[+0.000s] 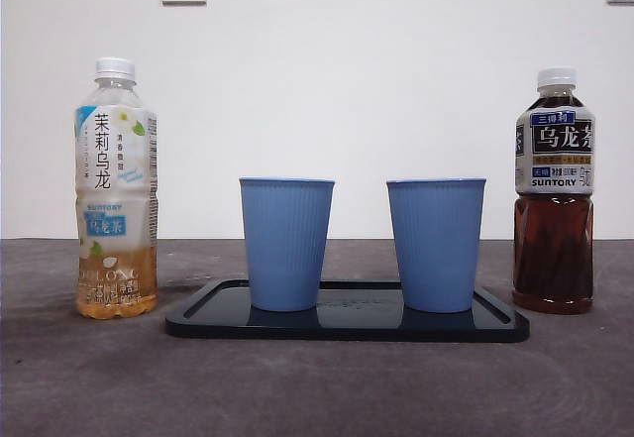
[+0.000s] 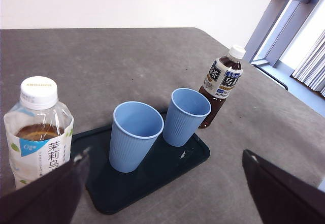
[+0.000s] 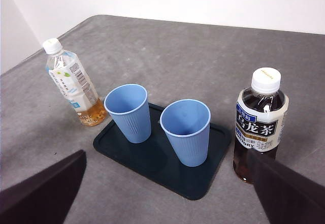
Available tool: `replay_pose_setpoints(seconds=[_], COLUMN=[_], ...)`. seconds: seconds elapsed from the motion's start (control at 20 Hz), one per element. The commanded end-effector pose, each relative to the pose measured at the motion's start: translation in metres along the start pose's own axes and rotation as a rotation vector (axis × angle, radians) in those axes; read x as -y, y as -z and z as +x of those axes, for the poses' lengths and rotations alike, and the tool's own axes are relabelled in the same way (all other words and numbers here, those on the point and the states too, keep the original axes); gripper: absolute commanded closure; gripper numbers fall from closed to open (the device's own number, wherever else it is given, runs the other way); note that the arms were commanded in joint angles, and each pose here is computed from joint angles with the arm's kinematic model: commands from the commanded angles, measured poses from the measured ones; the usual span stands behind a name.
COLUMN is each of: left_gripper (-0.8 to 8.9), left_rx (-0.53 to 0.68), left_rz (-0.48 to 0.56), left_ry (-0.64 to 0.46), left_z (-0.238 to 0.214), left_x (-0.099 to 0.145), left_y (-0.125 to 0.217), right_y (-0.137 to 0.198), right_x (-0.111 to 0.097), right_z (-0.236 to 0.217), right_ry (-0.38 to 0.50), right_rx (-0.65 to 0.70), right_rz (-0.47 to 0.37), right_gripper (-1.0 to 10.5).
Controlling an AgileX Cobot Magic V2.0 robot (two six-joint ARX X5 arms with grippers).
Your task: Pour the drink into the cup
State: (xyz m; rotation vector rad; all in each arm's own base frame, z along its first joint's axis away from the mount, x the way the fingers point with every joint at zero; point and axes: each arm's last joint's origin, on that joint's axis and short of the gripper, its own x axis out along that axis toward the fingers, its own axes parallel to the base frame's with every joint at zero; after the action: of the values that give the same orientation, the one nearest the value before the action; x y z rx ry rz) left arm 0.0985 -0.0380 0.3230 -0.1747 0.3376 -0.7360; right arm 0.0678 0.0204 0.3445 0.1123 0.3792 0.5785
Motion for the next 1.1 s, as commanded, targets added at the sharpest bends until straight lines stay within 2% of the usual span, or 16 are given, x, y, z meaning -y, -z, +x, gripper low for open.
replay_pose_setpoints(seconds=[0.05,0.5,0.7,1.1], left_gripper=[3.14,3.15,3.16,3.15], left_rx=[0.02,0.02,0.018,0.002], left_rz=[0.032,0.028,0.028,0.022], left_ry=[0.016,0.016,0.015,0.014], left_z=[-0.002,-0.002,-0.001,0.003], left_x=[0.003,0.003,0.002,0.0], left_y=[-0.006,-0.006,-0.006,-0.006], right_y=[-0.004,0.005,0.021,0.058], right_x=[-0.001,0.01,0.024,0.049], right_z=[-0.002,0.017,0.04,0.093], right_ry=[-0.005,0.034,0.077,0.113], right_rx=[0.015,-0.001,0.029,0.089], right_rz=[0.026,0.108,0.146,0.161], right_gripper=[4.2,4.3,4.3,4.3])
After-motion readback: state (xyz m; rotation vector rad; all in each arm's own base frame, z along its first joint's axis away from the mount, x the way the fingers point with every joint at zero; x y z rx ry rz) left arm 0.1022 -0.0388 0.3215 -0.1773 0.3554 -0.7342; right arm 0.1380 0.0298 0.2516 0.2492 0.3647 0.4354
